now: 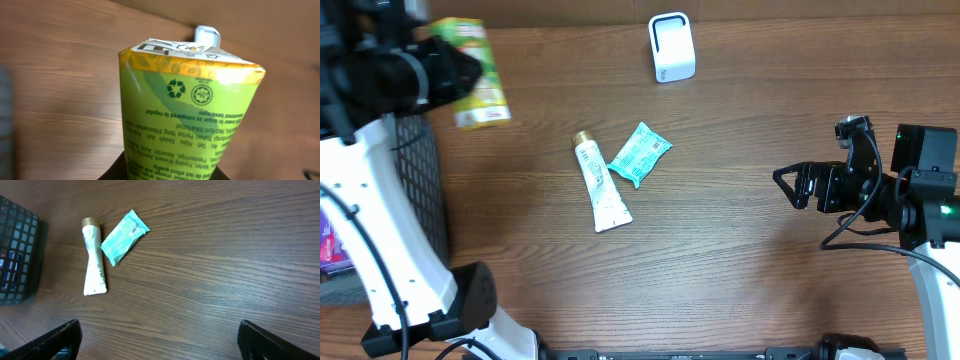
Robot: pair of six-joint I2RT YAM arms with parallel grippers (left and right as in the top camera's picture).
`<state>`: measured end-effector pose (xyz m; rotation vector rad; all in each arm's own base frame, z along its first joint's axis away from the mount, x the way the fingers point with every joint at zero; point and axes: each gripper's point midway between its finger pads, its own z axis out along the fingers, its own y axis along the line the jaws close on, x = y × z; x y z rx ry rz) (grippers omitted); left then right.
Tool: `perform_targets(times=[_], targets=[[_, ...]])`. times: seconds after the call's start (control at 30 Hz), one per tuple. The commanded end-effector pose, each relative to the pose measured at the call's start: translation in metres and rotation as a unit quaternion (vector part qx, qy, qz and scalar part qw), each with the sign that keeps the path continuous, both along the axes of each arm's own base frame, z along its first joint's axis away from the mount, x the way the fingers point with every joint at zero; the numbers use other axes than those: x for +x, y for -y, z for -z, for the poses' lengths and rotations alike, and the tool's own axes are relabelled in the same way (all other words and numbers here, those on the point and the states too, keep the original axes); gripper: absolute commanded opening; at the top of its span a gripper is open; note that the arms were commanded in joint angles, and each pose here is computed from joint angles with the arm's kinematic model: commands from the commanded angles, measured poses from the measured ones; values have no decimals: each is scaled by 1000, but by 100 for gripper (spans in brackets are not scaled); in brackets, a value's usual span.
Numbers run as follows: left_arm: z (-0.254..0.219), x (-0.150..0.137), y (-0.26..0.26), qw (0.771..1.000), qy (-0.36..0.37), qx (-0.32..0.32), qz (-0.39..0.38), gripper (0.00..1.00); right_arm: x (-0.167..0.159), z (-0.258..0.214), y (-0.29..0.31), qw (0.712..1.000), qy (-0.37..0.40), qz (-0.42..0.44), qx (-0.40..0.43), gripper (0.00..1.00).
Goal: Scan the item barcode
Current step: 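Lift the green tea carton out of the basket with the left gripper, then lower the carton beside the wipes and open the left gripper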
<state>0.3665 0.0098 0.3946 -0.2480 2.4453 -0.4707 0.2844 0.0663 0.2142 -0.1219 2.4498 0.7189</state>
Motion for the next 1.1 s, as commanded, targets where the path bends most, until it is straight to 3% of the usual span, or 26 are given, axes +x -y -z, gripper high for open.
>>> perform_targets(times=[0.0, 0.27, 0.63, 0.8, 1.07], targets=[[8, -2, 37, 998, -12, 4, 54, 20, 2, -9, -3, 1000, 14, -8, 3, 100], [84, -4, 119, 982, -123, 20, 141, 19, 2, -9, -3, 1000, 14, -8, 3, 100], [208, -11, 218, 961, -194, 9, 196, 20, 1, -9, -3, 1000, 12, -8, 3, 100], [262, -24, 241, 958, -210, 11, 196, 19, 1, -9, -3, 1000, 12, -8, 3, 100], [337, -45, 235, 960, -221, 67, 156, 19, 1, -9, -3, 1000, 12, -8, 4, 100]])
